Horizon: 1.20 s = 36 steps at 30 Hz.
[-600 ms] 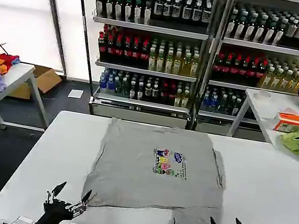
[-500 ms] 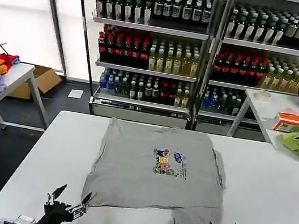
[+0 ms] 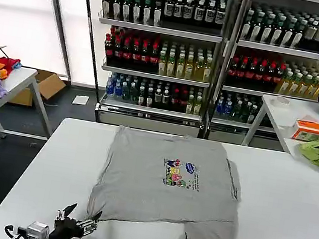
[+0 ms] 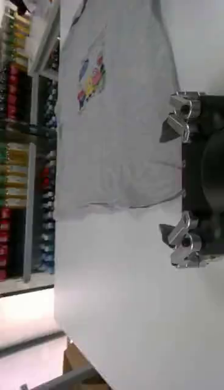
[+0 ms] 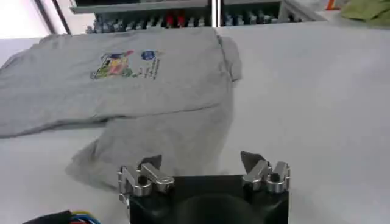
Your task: Fold and organize the clothes.
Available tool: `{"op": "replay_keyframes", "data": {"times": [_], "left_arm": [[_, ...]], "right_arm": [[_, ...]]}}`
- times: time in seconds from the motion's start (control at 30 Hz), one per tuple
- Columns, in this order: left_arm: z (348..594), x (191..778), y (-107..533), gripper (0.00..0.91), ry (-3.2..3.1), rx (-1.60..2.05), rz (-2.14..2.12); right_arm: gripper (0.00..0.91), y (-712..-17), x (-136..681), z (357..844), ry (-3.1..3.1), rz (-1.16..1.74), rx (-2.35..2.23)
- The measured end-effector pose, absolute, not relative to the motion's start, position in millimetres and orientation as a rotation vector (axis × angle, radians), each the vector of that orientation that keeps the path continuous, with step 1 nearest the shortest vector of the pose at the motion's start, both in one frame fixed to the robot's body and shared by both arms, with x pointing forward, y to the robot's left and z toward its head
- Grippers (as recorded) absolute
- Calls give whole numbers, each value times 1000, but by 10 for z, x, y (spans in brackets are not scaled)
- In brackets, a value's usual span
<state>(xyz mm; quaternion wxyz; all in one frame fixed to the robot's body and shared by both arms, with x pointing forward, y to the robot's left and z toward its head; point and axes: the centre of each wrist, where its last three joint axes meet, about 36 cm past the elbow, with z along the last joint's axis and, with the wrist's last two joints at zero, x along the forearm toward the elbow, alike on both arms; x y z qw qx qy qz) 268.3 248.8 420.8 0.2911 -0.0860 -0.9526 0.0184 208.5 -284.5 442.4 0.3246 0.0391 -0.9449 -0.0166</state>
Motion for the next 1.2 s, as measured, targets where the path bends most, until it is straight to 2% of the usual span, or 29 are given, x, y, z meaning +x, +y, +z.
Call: {"op": "replay_keyframes", "data": {"times": [0.13,0.17,0.2,0.27,0.3,0.93,1.2], "left_arm": [[4125,2727,2471,907,-2522,-218,63],[4102,2728,2465,736,-2515,-217,68],[4078,2728,2457,343,-2509,-216,73],[4046,2731,2446,60,-2504,-213,76],[4028,2729,2435,10,-2500,-215,80],[3890,2674,2237,10,-2498,-238,74],[3923,2661,2219,10,-2530,-206,54]], "right_arm": [[0,-2827,2092,4386,-2464,-43,116],[0,-2827,2091,4376,-2461,-41,116],[0,-2825,2091,4368,-2458,-40,117],[0,-2825,2091,4351,-2453,-38,116],[0,-2824,2091,4346,-2451,-39,116],[0,-2820,2093,4308,-2465,-98,161],[0,-2841,2087,4410,-2481,-154,181]]}}
